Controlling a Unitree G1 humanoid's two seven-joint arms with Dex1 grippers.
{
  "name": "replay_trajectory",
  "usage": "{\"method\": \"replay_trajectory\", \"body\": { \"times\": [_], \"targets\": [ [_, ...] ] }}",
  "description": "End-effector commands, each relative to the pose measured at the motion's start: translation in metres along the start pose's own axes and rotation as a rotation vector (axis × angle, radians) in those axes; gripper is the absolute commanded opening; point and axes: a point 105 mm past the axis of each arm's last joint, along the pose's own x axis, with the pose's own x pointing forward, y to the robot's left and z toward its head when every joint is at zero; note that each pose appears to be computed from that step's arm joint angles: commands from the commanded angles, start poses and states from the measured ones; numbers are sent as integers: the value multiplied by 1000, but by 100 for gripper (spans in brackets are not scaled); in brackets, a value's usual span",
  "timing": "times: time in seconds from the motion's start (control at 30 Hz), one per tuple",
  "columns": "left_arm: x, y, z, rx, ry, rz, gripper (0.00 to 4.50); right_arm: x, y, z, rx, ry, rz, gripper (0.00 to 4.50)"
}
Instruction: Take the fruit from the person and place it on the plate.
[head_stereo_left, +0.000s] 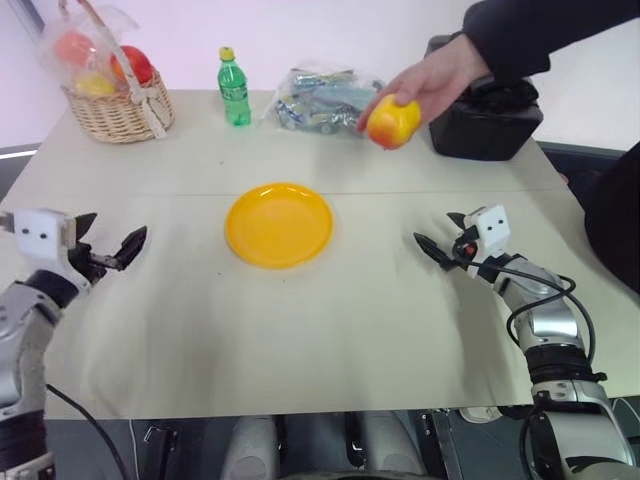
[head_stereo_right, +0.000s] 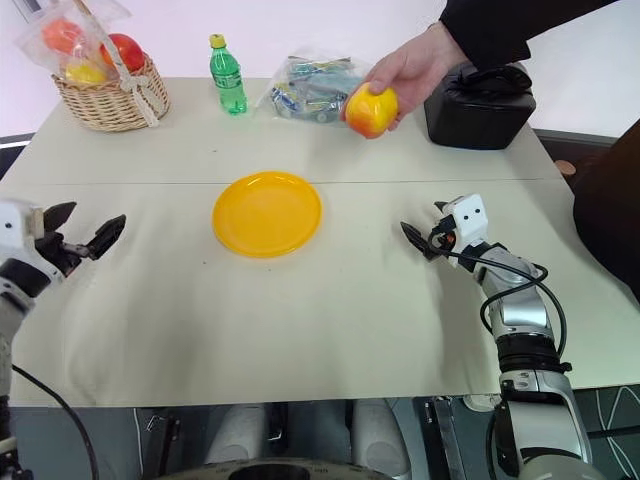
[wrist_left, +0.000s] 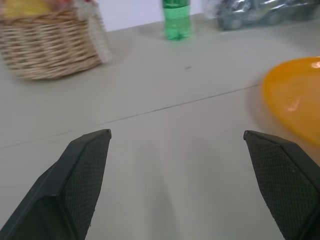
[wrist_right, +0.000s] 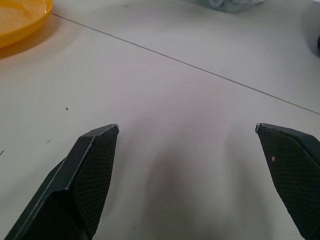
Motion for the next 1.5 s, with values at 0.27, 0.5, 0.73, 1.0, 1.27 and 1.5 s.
{"method": "replay_trajectory", "body": {
  "times": [0.27,0.5,0.73,1.0,1.27,1.5],
  "targets": [
    [-14,-36,63,4,28,-400,444,-12,-16,70,-50,-162,0,450],
    [-2,-38,60,-11,14,-417,444,-19,-9,134,-16,-301,67,450],
    [1,-41,61,-13,2,-423,444,-12,-1,156,39,-354,132,450],
    [-5,-41,57,-16,4,-394,444,-8,26,176,56,-358,306,450],
    [-7,-42,51,-26,3,-366,444,0,33,184,48,-361,358,450],
    [-7,-44,47,-28,5,-355,444,16,20,188,29,-375,297,450]
  ]
}}
